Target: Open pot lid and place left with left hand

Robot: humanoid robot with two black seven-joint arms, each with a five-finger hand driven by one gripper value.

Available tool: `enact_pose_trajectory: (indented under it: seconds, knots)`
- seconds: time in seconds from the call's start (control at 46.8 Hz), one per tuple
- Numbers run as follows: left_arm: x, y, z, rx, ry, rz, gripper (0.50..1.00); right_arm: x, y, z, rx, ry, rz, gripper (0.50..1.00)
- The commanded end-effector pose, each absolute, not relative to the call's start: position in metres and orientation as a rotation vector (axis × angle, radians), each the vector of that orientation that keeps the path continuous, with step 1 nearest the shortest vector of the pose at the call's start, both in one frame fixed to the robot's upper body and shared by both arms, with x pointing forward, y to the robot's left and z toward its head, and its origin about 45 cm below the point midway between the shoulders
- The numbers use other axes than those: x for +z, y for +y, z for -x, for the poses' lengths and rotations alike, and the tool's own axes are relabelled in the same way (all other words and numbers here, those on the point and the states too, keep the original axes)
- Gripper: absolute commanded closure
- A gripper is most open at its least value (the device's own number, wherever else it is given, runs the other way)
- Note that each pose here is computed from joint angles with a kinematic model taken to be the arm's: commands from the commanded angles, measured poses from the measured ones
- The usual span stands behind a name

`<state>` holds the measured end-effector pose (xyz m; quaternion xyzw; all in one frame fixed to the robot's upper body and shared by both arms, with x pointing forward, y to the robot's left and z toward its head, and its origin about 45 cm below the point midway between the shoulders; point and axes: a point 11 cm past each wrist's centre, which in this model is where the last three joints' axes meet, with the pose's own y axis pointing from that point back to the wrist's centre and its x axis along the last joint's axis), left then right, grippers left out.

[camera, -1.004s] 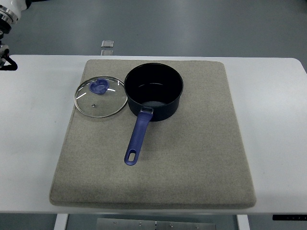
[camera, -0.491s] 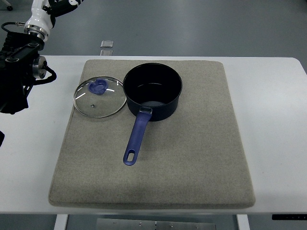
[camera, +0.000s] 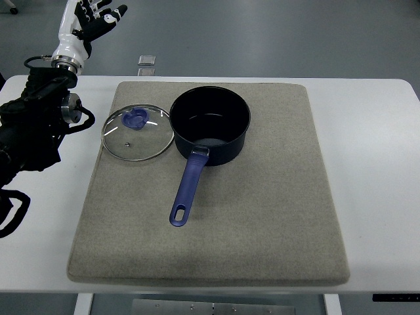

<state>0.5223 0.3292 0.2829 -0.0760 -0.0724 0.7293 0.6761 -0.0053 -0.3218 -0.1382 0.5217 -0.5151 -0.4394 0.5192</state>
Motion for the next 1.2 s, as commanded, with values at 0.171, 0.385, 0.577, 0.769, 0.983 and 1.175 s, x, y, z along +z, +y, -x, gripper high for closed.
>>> enact_pose_trajectory:
  seconds: [0.171,0.385,0.577,0.769,0.983,1.175]
  knots:
    - [0.278,0.372,-0.514,1.785,-0.13,0.209,0.667,-0.138,-0.322,0.005,-1.054,-1.237,-1.251,0.583]
    - [0.283,0.365,-0.518,1.786,-0.109,0.227,0.677,-0.138,-0.322,0.005,-1.054,-1.237,-1.251,0.583]
    - [0.287,0.364,-0.52,1.79,-0.095,0.261,0.677,-0.138,-0.322,0.005,-1.054,-1.235,-1.251,0.583]
    - [0.286,0.363,-0.52,1.787,-0.091,0.262,0.677,-0.138,-0.322,0.005,-1.053,-1.237,-1.25,0.583]
    - [0.292,0.358,-0.522,1.778,-0.098,0.271,0.671,-0.138,-0.322,0.005,-1.052,-1.236,-1.25,0.583]
    - [0.292,0.349,-0.524,1.759,-0.095,0.271,0.669,-0.138,-0.322,0.005,-1.054,-1.235,-1.251,0.583]
